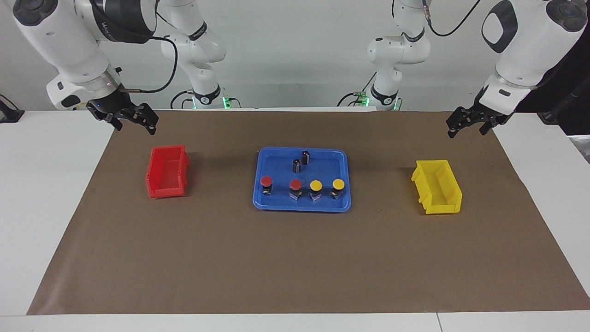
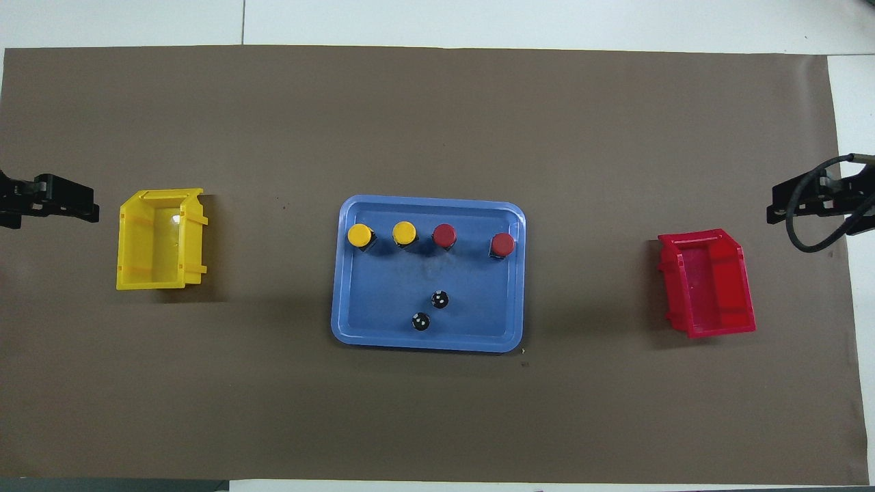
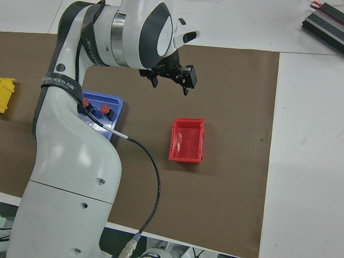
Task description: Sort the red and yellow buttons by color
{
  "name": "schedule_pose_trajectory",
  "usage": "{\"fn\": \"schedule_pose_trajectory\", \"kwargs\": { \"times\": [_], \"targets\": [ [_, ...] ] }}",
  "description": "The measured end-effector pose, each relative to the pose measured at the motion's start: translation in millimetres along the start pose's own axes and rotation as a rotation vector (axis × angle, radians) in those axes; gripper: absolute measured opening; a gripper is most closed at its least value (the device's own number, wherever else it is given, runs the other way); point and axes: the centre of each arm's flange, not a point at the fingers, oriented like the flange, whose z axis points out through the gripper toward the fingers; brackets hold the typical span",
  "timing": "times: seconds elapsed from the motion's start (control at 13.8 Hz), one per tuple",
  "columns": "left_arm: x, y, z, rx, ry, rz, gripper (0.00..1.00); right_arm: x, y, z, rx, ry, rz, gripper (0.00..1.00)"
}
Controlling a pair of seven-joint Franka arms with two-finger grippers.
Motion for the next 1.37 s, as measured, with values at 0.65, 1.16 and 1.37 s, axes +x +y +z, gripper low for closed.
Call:
{"fn": "schedule_pose_trajectory", "kwargs": {
  "times": [0.65,1.16,1.37],
  "targets": [
    [0,0,0,0.0,0.0,0.0,1.0,1,-8,-1,0.0,0.014,-0.015,1.0],
    [0,0,0,0.0,0.0,0.0,1.0,11,-34,-24,0.002,0.048,-0.079,1.0],
    [0,0,0,0.0,0.0,0.0,1.0,30,-126,-10,-0.001,0.039,-0.144,1.0]
  ]
}}
